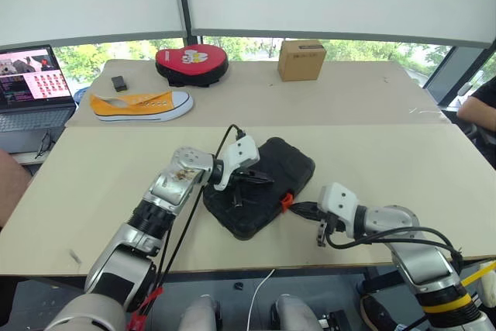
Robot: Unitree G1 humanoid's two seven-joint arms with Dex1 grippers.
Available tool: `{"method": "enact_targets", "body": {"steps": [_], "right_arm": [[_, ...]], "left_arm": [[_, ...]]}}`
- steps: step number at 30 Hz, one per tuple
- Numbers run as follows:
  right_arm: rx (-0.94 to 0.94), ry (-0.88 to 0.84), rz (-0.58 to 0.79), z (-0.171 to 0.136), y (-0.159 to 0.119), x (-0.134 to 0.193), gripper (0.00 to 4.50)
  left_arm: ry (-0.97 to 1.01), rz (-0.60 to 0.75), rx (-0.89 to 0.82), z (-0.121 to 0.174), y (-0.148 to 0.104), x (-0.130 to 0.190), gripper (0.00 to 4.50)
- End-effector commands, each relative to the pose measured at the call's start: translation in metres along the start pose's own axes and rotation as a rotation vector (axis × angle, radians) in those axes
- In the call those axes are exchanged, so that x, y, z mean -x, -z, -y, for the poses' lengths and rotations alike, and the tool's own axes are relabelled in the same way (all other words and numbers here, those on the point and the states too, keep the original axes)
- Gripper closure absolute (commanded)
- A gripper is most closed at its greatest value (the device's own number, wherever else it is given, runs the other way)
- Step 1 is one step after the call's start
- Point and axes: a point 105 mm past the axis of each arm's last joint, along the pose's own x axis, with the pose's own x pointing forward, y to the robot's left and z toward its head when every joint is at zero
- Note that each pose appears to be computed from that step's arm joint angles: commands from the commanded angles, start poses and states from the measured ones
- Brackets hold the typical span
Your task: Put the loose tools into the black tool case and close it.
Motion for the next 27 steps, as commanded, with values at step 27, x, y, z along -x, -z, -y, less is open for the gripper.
{"method": "enact_targets", "body": {"steps": [27], "right_arm": [[-0.044,0.053,0.11,0.013,-0.008,0.037,3.63]], "left_arm": [[-0.085,0.268,0.047,0.012,0.006,0.066,3.0]]}}
